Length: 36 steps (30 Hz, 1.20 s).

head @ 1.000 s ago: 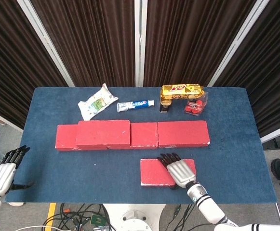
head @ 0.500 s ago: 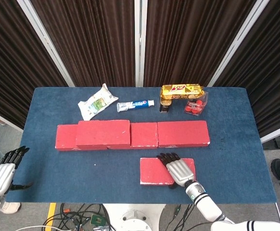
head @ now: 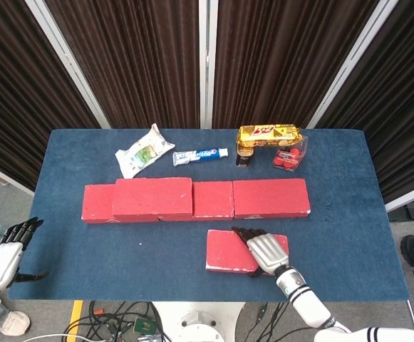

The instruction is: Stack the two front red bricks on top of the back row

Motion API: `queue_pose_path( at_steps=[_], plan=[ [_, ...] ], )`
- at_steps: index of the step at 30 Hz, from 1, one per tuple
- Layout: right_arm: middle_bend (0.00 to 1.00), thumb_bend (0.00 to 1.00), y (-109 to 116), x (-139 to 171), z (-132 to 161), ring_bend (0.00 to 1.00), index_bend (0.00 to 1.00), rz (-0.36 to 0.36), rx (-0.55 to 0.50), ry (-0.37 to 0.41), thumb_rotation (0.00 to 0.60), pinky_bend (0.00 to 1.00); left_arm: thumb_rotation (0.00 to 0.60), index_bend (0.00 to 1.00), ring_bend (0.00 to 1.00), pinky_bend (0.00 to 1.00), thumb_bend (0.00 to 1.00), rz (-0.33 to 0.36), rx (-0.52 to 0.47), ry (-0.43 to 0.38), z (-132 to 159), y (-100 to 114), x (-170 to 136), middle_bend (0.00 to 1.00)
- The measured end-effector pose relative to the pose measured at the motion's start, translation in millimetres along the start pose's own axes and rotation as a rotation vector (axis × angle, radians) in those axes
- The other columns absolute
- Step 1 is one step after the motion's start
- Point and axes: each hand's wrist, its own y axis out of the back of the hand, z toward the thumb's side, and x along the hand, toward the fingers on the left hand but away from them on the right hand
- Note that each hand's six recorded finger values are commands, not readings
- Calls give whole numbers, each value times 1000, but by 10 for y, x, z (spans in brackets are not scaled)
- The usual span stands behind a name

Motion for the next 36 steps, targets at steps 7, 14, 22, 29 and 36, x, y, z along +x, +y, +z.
queue_pose_path(
  at_steps=[7, 14, 22, 29, 36],
  plan=[
    [340, 0, 450, 101, -30, 280, 0, -115, 28, 23, 600, 280, 600, 0, 0, 0, 53, 3, -12, -6, 14, 23, -14, 0],
    [335, 0, 1024, -119, -152, 280, 0, -191, 146, 32, 600, 269, 600, 0, 0, 0, 53, 3, -22, -9, 21, 40, -8, 0],
    [330, 0, 1246, -514, -256, 280, 0, -104, 181, 78, 600, 231, 600, 0, 0, 0, 53, 4, -28, -16, 62, 64, 28, 0],
    [327, 0, 1382, -834, -310, 279, 0, -107, 174, 85, 600, 231, 600, 0, 0, 0, 52, -1, -28, -11, 60, 65, 49, 0],
    [326, 0, 1318, -1012, -210, 273, 0, -90, 167, 103, 600, 231, 600, 0, 0, 0, 52, -4, -33, -17, 67, 67, 63, 0]
  ],
)
